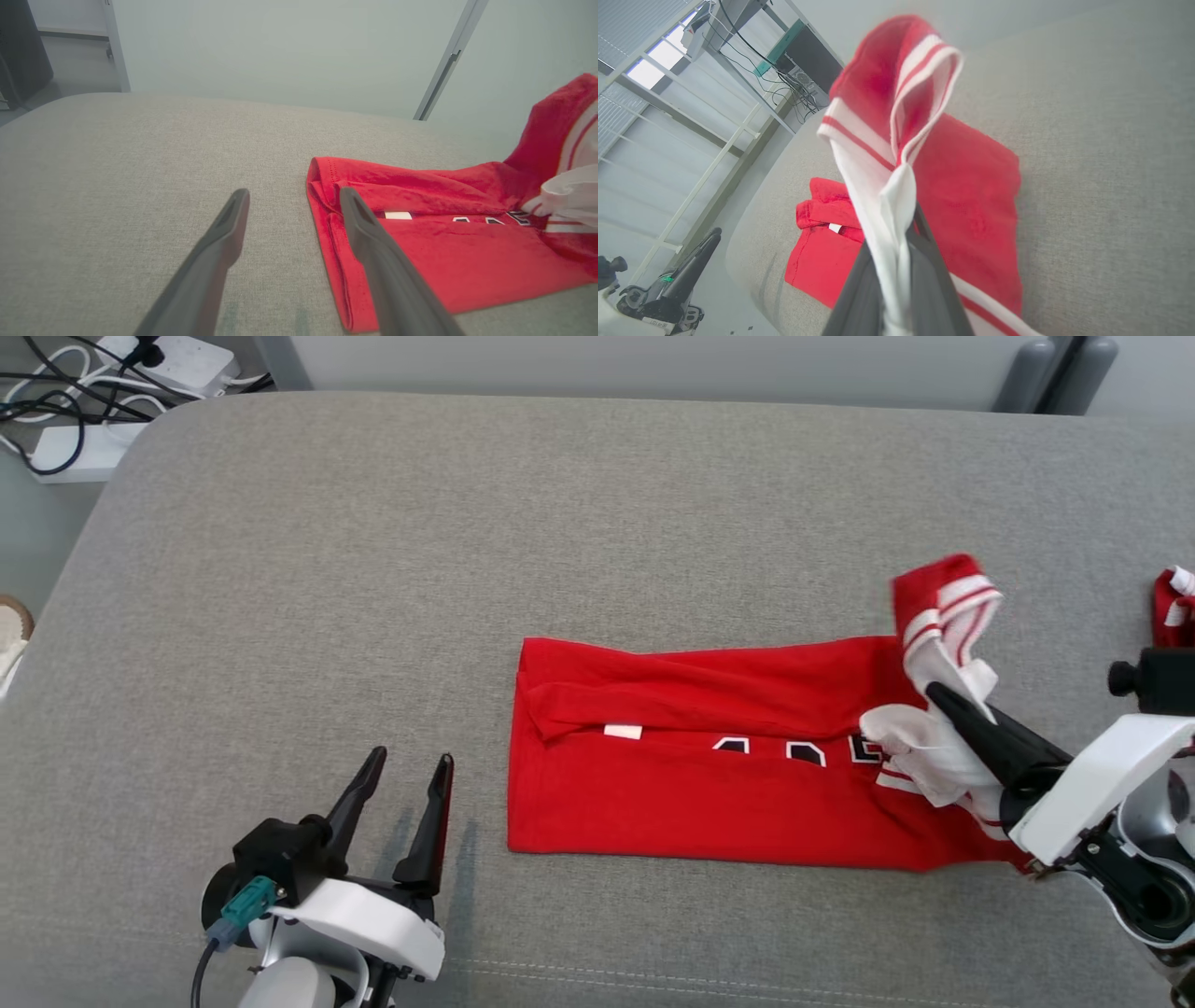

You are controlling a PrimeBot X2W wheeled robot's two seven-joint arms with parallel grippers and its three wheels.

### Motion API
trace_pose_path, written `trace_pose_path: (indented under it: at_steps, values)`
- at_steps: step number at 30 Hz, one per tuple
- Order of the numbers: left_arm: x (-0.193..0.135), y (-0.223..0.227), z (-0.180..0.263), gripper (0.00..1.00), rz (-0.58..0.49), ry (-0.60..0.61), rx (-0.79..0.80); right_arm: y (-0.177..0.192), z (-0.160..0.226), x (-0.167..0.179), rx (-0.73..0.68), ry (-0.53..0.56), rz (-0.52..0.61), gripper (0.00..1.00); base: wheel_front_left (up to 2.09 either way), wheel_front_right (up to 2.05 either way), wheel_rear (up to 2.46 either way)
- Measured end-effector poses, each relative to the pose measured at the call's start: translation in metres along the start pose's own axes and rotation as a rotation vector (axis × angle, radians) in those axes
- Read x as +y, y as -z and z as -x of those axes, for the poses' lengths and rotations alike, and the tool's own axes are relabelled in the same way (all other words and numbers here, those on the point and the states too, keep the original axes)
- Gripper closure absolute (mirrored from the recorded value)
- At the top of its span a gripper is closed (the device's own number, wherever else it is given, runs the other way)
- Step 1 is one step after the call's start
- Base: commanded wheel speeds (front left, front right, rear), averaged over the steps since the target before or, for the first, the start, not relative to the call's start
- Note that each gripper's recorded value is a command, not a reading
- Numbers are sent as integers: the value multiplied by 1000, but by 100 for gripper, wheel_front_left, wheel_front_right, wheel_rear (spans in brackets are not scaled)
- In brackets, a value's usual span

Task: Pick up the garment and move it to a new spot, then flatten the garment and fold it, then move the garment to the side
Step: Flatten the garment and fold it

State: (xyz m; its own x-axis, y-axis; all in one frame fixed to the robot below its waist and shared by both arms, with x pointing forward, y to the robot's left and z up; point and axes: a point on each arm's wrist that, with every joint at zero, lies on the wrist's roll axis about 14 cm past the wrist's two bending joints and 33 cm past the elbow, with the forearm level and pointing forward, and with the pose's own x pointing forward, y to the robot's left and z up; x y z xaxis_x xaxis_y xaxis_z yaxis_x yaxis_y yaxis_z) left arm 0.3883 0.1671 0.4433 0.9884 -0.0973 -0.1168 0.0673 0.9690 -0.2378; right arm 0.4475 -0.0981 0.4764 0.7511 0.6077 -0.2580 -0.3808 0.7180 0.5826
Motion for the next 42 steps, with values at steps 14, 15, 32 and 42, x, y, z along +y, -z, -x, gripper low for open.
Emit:
trace_pose_path:
  at_steps: [14,15,32,42]
  values:
    - [23,-5,29,0,22,-91,-17,45,-76,86,164,-221,33,100,0,0,0]
    - [25,-5,31,0,24,-102,-19,49,-81,89,174,-229,39,100,0,0,0]
    - [47,-1,55,0,46,-205,-12,96,-126,119,295,-287,59,0,0,0,0]
    - [37,-9,36,0,40,-156,-33,-17,-115,100,-82,-258,-28,0,0,0,0]
